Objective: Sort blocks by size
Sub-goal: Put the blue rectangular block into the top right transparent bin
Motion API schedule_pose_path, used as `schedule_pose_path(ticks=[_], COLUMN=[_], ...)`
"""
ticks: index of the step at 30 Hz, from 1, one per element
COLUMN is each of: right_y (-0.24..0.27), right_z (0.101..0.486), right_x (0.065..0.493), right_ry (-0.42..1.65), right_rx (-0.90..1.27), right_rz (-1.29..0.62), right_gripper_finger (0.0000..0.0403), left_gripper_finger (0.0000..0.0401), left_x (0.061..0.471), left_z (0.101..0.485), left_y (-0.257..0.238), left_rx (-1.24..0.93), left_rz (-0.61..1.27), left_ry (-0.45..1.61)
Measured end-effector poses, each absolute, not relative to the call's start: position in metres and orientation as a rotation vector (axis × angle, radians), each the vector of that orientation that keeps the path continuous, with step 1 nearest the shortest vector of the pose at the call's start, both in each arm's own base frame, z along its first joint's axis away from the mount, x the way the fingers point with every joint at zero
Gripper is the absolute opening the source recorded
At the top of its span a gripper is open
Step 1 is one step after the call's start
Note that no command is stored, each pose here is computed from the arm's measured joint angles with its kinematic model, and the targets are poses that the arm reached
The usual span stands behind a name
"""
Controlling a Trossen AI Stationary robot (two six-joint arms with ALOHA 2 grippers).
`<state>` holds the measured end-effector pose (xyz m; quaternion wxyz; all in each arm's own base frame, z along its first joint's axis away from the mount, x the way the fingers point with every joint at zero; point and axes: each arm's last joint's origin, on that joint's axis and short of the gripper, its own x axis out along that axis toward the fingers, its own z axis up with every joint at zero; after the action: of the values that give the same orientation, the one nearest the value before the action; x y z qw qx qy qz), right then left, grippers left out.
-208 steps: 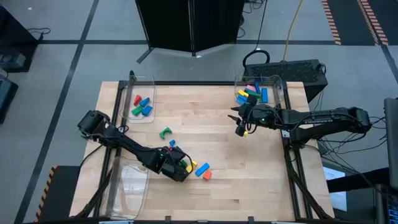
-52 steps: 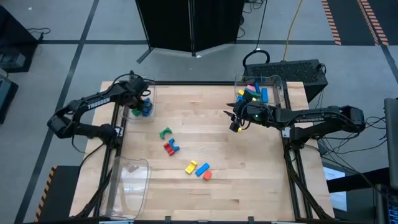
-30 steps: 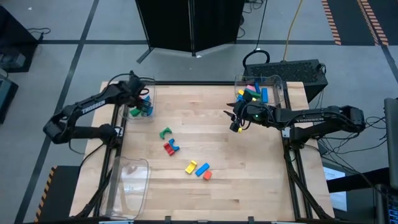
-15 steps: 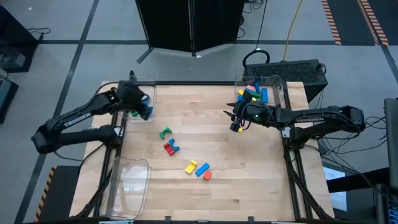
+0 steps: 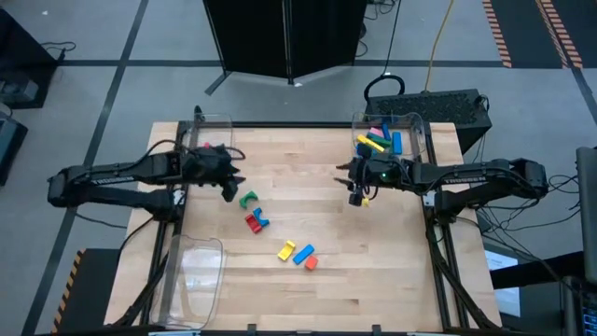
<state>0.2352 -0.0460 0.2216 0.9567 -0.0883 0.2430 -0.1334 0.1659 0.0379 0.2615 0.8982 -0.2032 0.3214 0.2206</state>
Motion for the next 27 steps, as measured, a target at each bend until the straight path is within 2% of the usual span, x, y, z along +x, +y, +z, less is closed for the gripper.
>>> schedule_pose_path(ticks=[5, 18, 23, 27], right_y=[-0.041, -0.017, -0.011, -0.005], right_z=[0.218, 0.198, 0.183, 0.174], right_x=[0.234, 0.246, 0.252, 0.255], right_ry=[0.519, 0.604, 0.667, 0.705], right_rx=[-0.095, -0.086, -0.090, -0.103], right_rz=[-0.174, -0.076, -0.059, -0.032], right_gripper_finger=[0.0153, 0.0153, 0.0150, 0.0130], left_gripper_finger=[0.0183, 0.0183, 0.0183, 0.0183], left_x=[0.186, 0.246, 0.266, 0.276], left_z=[0.257, 0.225, 0.208, 0.196], left_y=[0.015, -0.051, -0.067, -0.073], left_rx=[-0.377, -0.303, -0.299, -0.295], left_rz=[0.317, 0.079, 0.030, 0.022], left_ry=[0.671, 0.627, 0.597, 0.596])
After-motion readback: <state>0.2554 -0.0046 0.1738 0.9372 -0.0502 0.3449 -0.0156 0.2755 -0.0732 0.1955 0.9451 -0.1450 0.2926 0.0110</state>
